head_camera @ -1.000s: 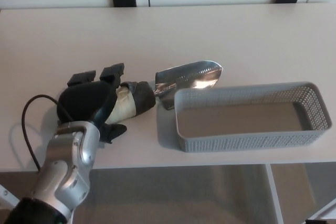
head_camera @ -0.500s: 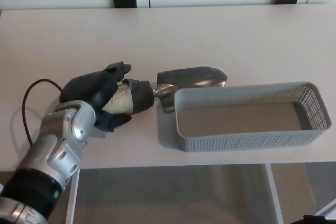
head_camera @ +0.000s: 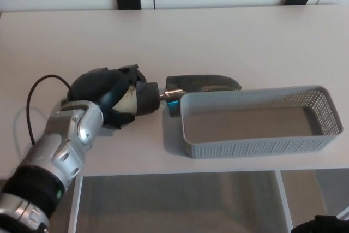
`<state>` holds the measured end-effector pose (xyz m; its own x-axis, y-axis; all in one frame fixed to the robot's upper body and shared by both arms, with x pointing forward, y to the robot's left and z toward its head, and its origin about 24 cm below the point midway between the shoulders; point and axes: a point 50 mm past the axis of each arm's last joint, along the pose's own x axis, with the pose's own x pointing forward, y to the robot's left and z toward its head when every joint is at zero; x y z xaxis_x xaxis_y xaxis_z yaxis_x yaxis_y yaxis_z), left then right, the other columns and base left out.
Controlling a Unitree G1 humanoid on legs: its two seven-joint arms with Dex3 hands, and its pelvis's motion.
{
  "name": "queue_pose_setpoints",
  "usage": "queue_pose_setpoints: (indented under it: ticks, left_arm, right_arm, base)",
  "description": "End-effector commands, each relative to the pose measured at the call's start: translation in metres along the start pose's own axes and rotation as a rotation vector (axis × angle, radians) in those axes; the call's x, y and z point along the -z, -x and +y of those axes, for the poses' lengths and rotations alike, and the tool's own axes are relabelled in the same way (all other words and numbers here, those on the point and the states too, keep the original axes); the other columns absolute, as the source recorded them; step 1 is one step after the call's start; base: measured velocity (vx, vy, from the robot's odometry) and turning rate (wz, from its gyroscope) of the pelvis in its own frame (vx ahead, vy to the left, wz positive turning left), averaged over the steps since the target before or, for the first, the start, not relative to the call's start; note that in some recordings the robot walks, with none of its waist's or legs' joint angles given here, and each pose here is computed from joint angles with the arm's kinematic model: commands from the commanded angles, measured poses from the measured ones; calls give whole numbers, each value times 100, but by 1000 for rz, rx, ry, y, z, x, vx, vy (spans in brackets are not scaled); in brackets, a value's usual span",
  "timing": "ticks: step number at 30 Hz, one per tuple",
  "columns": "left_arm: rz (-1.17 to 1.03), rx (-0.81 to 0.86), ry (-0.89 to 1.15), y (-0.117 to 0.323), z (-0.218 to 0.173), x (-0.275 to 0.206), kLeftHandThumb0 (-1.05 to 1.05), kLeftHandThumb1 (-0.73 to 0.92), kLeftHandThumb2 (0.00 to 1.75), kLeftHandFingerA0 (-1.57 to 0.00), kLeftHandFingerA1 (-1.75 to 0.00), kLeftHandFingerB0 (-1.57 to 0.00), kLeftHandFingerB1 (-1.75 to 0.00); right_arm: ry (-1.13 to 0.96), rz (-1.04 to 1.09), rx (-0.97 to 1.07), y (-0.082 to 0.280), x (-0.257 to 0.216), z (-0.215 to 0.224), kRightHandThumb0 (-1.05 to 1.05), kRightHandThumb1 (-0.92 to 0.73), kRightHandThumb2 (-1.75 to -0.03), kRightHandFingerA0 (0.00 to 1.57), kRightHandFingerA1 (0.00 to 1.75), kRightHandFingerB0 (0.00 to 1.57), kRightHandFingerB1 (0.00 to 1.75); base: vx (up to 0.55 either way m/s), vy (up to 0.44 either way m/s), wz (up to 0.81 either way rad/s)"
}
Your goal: The robot walks towards a desk on which a shovel is kept on the left hand side and a container is kept on the right hand side. The robot picks up the shovel using its left hand and places it in the container.
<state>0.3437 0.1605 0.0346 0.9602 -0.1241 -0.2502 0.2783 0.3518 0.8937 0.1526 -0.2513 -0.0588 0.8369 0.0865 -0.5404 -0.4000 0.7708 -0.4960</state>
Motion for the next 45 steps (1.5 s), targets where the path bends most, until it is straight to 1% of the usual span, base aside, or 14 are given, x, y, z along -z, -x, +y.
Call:
queue_pose_setpoints:
  ticks: [1,4,10,15,16,18,19,21,26,30,34,38,41,45]
  left_arm:
    - [115,19,357,10,-25,17,-24,84,65,-54,-116,-65,-50]
    - [160,-60,722,8,-20,16,-20,82,63,-58,-153,-59,-77]
    - [230,-195,1374,7,-11,12,-16,85,57,-61,-172,-47,-121]
    - [238,-286,1636,11,-7,7,-9,86,58,-62,-173,-54,-111]
    - [209,-289,1655,11,-4,5,-9,83,62,-85,-171,-53,-113]
    - [160,-272,1646,12,-1,2,-9,87,59,-66,-175,-56,-119]
    - [117,-262,1625,12,3,0,-12,83,61,-85,-171,-47,-125]
    - [12,-252,1469,14,17,-14,-15,86,60,-61,-175,-54,-113]
    - [-172,-247,1055,24,34,-35,-22,87,62,-69,-171,-56,-111]
    - [-351,-237,674,42,41,-58,-27,81,66,-77,-138,-73,-59]
    - [-471,-185,568,60,44,-78,-23,85,65,-82,-157,-70,-100]
    - [-532,-135,431,70,49,-90,-20,83,64,-75,-152,-75,-88]
    - [-534,-44,407,72,48,-94,-20,81,65,-68,-159,-62,-115]
    - [-553,22,348,72,48,-96,-20,78,66,-69,-152,-72,-90]
  right_arm:
    - [26,11,1,2,2,-3,-42,-45,-54,97,50,72,46]
    - [24,8,0,1,2,-4,-43,-44,-54,94,49,75,47]
    - [37,22,-5,2,0,-5,-41,-46,-55,95,49,72,46]
    - [38,16,-11,2,2,-4,-50,-39,-74,93,63,68,58]
    - [38,17,-11,2,2,-3,-49,-38,-74,93,63,69,59]
    - [33,15,-11,2,1,-3,-48,-38,-74,92,64,69,60]
    - [34,16,-12,1,1,-4,-42,-45,-54,100,50,73,46]
    - [44,13,-14,0,-1,-6,-50,-38,-76,92,64,69,60]
    - [52,10,-18,-1,0,-4,-42,-45,-55,97,50,73,46]
    - [48,4,-23,-1,1,-3,-43,-45,-54,99,51,74,47]
    - [45,15,-28,0,2,-2,-43,-45,-55,102,51,72,46]
    - [54,20,-33,1,2,-1,-51,-40,-75,93,63,69,59]
    - [53,31,-42,0,2,0,-51,-39,-75,92,63,69,59]
    - [45,33,-52,0,3,0,-53,-40,-75,93,63,67,58]
  base:
    - [0,0,0]
    - [0,0,0]
    - [0,0,0]
    - [0,0,0]
    - [0,0,0]
    - [0,0,0]
    - [0,0,0]
    - [0,0,0]
    - [0,0,0]
    - [0,0,0]
    - [0,0,0]
    - [0,0,0]
    - [0,0,0]
    - [0,0,0]
